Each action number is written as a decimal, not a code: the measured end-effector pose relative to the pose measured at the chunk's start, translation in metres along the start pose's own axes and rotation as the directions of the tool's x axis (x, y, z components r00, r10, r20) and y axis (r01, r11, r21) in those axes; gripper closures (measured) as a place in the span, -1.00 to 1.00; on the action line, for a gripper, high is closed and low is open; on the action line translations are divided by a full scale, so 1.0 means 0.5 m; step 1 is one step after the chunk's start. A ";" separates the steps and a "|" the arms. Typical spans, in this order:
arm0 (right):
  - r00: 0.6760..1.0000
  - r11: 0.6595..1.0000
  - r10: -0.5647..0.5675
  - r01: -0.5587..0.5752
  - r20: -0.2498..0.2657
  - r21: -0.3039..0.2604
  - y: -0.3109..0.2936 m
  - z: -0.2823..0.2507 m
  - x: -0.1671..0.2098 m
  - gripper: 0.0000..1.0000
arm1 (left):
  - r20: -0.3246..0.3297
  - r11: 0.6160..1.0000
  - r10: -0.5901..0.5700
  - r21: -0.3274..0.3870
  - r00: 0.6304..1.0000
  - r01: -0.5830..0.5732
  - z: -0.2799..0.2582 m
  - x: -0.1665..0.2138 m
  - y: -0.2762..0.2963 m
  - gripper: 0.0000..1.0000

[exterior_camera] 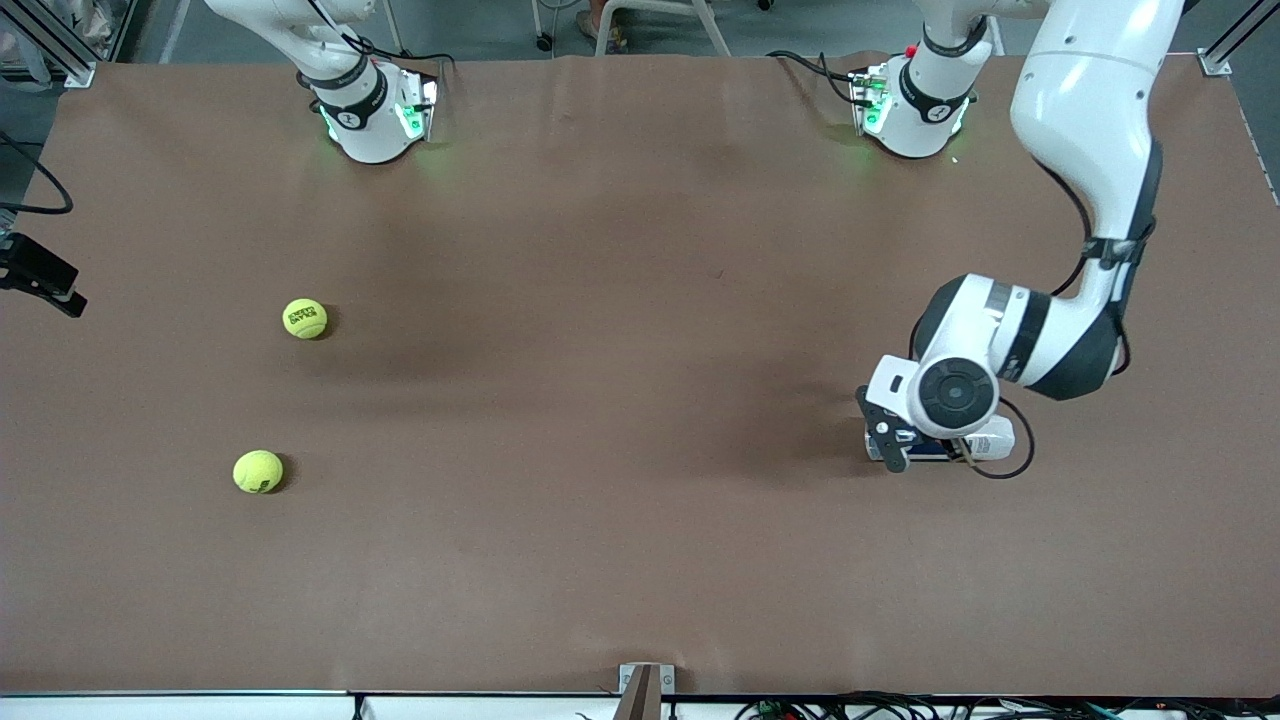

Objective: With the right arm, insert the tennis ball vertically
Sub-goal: 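Reach the left gripper down to the lying Wilson ball can, then grasp the can with the left gripper while the right gripper reaches a ball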

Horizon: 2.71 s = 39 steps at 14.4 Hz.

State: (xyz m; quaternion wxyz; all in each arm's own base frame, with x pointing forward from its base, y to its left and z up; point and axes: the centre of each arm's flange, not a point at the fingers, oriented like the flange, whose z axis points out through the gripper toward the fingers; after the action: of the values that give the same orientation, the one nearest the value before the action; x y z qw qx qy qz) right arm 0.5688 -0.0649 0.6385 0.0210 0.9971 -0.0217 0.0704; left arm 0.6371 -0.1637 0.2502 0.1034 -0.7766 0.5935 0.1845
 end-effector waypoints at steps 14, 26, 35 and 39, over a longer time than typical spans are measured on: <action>0.997 1.000 0.002 -0.003 0.078 0.009 -0.005 0.125 0.045 -1.00 | 0.209 0.982 0.109 0.129 0.972 -0.138 0.090 0.099 0.016 -1.00; 0.900 0.999 -0.015 -0.003 0.436 0.040 -0.027 0.445 -0.027 -1.00 | 0.248 0.984 0.100 0.121 0.964 -0.133 0.144 0.107 0.017 -0.84; 0.891 0.999 -0.016 -0.005 0.453 0.043 -0.041 0.709 -0.219 -1.00 | 0.226 0.978 0.088 0.167 0.970 -0.127 0.106 0.147 0.033 -0.30; 0.890 0.999 -0.007 -0.014 0.455 0.043 -0.035 0.737 -0.260 -1.00 | 0.029 0.973 0.126 0.189 0.992 -0.129 -0.077 0.239 0.107 -0.30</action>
State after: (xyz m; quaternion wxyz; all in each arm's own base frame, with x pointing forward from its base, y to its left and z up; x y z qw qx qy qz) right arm 0.4926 -0.0589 0.2549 -0.0071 0.9860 -0.0262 -0.1644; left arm 0.6194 -0.2984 0.2394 0.1702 -0.7219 0.6561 0.1395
